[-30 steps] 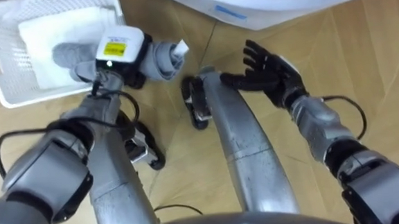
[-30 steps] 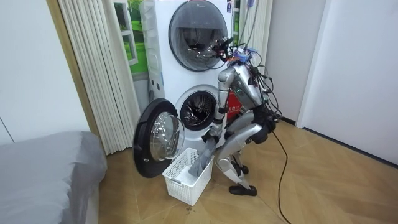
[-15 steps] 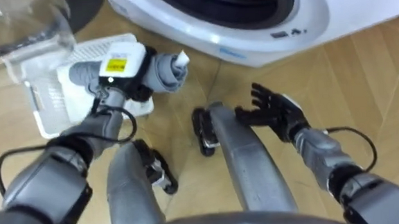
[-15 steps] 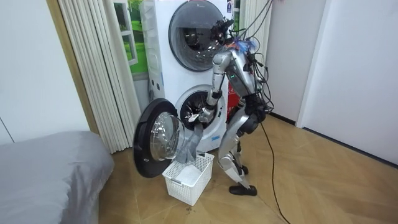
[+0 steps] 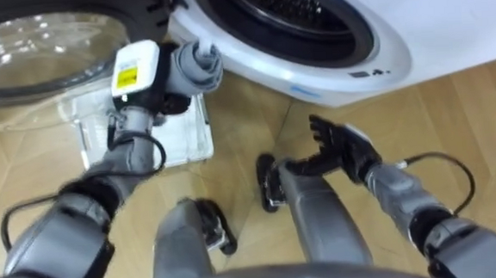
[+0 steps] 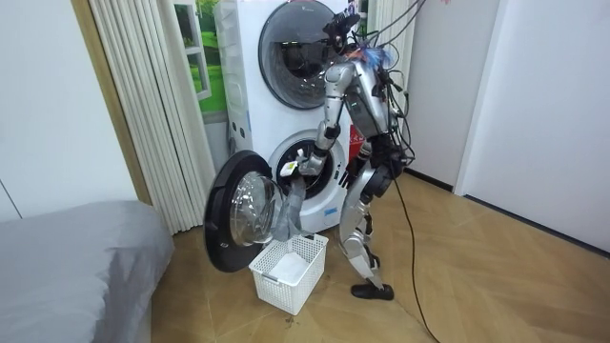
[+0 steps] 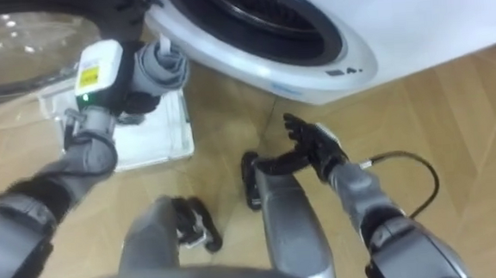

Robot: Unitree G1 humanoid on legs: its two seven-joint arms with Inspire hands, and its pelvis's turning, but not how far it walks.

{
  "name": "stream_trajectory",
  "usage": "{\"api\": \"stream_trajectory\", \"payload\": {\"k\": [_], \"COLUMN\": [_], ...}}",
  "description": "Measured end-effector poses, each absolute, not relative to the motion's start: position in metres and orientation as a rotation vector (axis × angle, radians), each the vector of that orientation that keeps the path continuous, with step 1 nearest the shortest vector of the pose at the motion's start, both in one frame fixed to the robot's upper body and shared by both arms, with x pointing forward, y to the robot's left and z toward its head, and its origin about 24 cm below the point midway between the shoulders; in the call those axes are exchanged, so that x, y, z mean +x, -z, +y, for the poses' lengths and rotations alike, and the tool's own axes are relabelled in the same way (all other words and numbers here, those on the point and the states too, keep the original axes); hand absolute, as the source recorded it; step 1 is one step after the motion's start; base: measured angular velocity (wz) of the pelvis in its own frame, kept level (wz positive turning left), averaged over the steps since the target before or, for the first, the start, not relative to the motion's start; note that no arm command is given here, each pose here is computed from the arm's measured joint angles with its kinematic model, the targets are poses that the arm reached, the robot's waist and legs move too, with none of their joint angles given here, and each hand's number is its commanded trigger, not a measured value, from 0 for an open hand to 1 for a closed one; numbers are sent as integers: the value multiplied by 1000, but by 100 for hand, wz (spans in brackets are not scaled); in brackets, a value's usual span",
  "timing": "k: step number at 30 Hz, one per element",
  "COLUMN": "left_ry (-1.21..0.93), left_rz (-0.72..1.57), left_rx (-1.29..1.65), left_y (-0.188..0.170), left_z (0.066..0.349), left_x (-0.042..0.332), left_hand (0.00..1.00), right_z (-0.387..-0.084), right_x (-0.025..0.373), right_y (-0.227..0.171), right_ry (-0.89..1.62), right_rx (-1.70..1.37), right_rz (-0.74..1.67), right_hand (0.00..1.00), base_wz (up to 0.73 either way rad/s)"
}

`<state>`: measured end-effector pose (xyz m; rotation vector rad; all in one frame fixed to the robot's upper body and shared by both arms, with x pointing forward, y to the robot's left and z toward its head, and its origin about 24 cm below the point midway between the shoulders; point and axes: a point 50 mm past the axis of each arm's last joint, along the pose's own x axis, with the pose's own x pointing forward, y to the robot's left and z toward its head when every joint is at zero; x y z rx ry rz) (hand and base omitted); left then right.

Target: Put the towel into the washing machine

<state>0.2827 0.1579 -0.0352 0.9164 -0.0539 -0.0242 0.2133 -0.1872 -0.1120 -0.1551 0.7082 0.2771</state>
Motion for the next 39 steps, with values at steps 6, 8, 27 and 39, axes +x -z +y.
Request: {"api": "stream_trajectory", "payload": {"k": [6,8,27,39], "left_ry": [61,102,276,227], "left_rz": [-10,25,209,257], "left_rx": [666,585,-284,-591], "left_y": [31,33,31,40], "left_z": [132,120,111,117], "left_x": [284,282,284,276], "left_hand": [100,100,100,100], "right_z": [-180,-176,-150,-146], "right_x": [216,217,227,237], "right_y": [112,111,100,89], "right_ry": [-306,-313,-375,-356], "right_rx": [-160,-144,-25,11], "right_rz": [705,701,608,536], "right_hand": [0,0,0,0], "base_wz": [0,2,0,0]}}
